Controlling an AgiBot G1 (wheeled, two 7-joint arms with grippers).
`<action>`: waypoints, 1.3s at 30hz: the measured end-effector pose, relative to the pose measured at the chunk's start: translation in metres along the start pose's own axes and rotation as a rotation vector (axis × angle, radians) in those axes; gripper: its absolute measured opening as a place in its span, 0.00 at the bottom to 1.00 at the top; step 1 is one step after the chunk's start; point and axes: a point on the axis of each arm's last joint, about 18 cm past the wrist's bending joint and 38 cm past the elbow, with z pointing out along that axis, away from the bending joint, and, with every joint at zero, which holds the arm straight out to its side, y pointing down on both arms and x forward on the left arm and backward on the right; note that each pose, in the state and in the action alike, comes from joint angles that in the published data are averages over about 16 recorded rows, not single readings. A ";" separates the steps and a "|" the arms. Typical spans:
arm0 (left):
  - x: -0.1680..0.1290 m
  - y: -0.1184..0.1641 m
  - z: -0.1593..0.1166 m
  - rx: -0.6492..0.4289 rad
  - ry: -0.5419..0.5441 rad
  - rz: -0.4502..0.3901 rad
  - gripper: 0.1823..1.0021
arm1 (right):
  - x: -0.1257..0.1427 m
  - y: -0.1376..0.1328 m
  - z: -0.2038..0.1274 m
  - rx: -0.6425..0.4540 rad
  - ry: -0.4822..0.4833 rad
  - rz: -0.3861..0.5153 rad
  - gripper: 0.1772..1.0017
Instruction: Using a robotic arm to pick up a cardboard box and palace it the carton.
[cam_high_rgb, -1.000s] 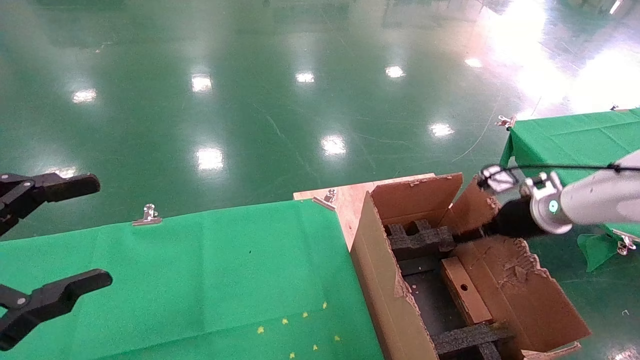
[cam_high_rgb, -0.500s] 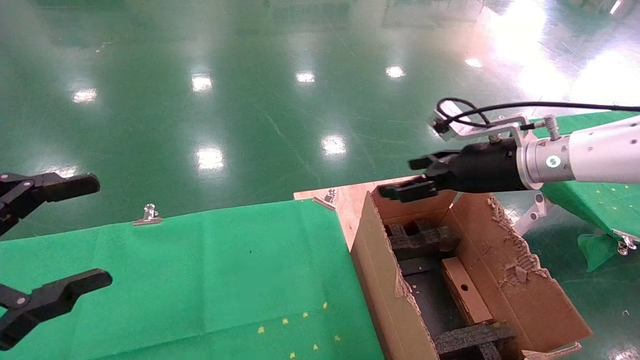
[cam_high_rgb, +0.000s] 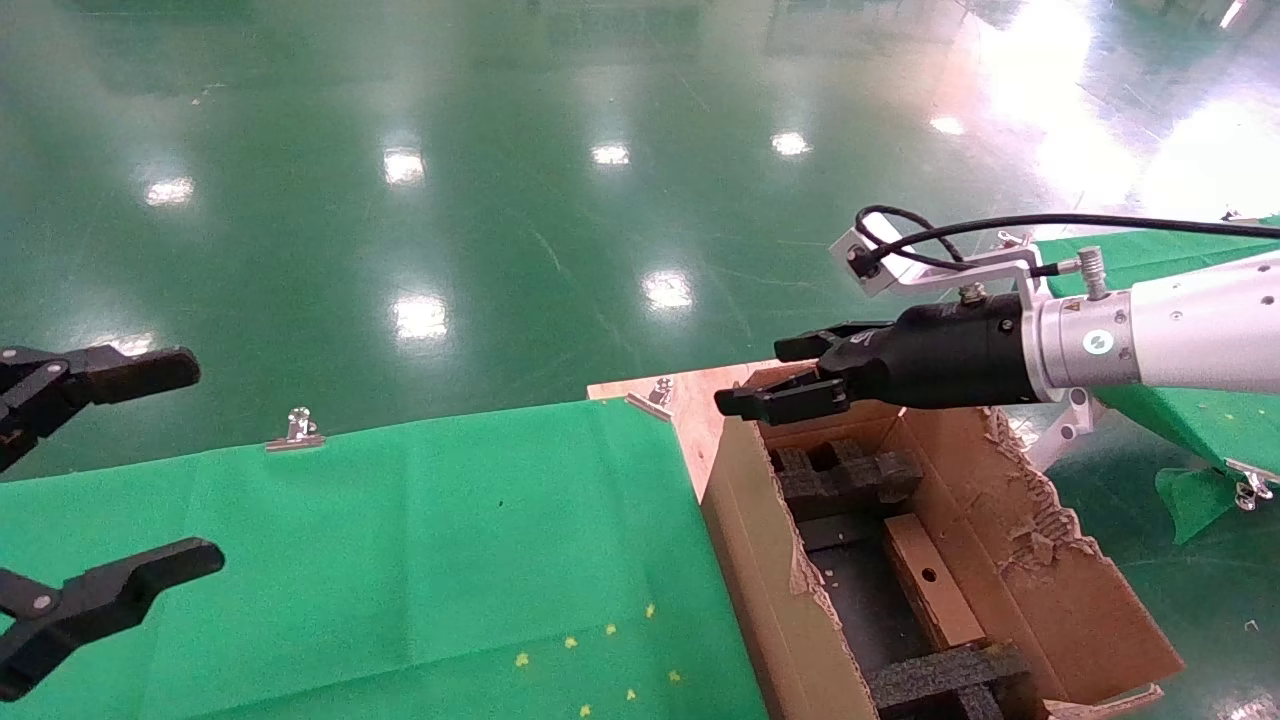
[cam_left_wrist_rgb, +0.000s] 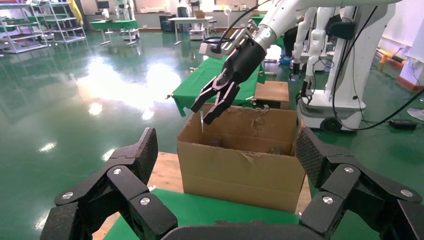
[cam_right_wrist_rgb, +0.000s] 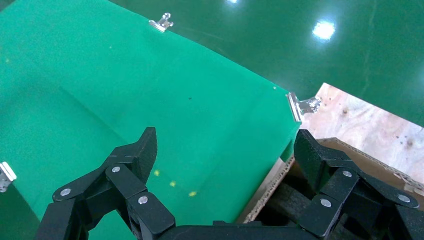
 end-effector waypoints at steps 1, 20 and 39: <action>0.000 0.000 0.000 0.000 0.000 0.000 1.00 | -0.001 0.000 0.001 0.002 -0.005 -0.002 1.00; 0.000 0.000 0.000 0.000 0.000 0.000 1.00 | -0.056 -0.013 0.017 0.122 -0.241 -0.124 1.00; 0.000 0.000 0.000 0.000 0.000 0.000 1.00 | -0.106 -0.018 0.007 0.304 -0.444 -0.277 1.00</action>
